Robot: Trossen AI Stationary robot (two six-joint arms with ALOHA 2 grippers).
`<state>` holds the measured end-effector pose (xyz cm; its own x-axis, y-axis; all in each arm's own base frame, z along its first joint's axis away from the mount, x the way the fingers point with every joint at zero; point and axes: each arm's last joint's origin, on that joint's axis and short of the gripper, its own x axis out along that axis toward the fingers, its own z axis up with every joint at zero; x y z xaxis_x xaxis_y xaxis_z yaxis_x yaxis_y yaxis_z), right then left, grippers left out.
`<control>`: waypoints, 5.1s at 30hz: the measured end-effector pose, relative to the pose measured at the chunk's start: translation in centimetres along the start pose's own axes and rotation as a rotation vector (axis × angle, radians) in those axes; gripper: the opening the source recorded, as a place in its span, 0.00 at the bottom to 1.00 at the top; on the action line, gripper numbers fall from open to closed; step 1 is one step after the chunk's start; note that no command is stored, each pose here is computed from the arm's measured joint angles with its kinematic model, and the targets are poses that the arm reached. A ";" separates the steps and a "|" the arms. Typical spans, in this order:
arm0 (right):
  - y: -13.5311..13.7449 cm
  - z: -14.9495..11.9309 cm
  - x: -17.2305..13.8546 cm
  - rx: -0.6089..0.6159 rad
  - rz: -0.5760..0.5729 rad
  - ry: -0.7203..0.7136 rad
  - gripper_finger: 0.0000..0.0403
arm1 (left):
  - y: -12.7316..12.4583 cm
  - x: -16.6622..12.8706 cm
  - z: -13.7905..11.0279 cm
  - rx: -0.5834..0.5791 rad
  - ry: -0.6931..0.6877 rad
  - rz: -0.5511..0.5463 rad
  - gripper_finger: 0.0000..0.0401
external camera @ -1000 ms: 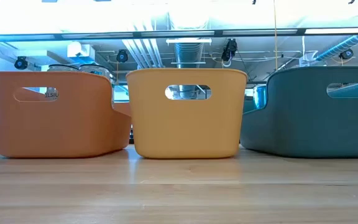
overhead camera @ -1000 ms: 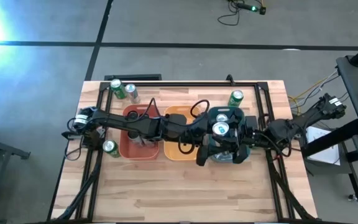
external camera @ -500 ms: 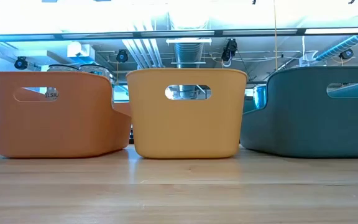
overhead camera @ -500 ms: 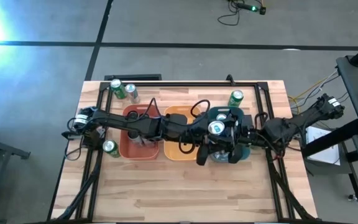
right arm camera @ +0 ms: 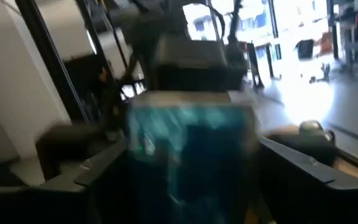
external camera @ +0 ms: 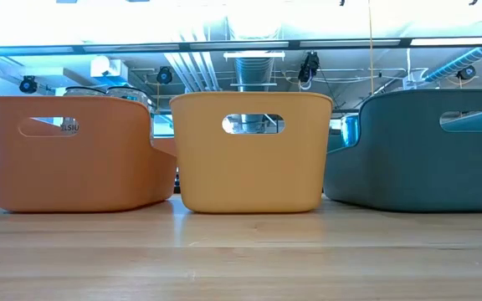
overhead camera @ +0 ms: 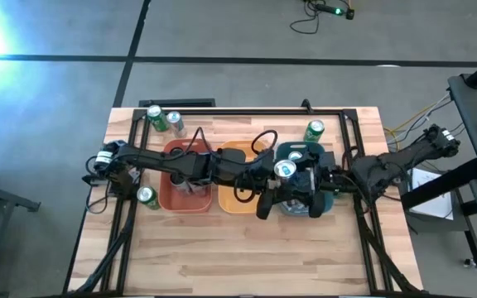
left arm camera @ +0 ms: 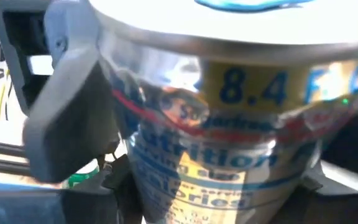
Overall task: Sort soda cans
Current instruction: Put the bottom blue soda can into the blue bin
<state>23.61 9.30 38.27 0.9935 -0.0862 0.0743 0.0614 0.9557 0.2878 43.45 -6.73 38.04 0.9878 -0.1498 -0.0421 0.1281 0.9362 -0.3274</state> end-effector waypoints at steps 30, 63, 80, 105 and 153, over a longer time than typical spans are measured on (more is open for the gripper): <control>-0.4 1.5 -3.0 0.006 0.140 0.473 0.89 | 0.0 -1.1 1.6 -0.001 -0.049 0.045 0.54; -0.7 -0.1 -1.4 -0.024 0.034 0.506 0.59 | -0.6 -1.5 3.7 0.027 -0.175 0.086 0.71; -1.3 0.1 -2.9 -0.085 0.065 0.599 0.59 | -1.6 -3.9 7.3 0.077 0.161 0.214 0.74; -1.5 -3.5 -2.1 -0.119 0.029 0.879 0.62 | -0.1 -1.4 2.7 0.045 0.479 0.149 0.54; -4.3 -3.2 -6.9 -0.039 -0.225 1.051 0.90 | 9.6 7.7 -8.8 0.074 0.754 0.491 0.52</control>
<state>16.78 6.67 33.47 0.5422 0.0063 -0.8402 0.2373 0.9581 0.1603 51.55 -1.68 26.23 0.6160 0.1282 -0.7773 -0.2619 0.9639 -0.0486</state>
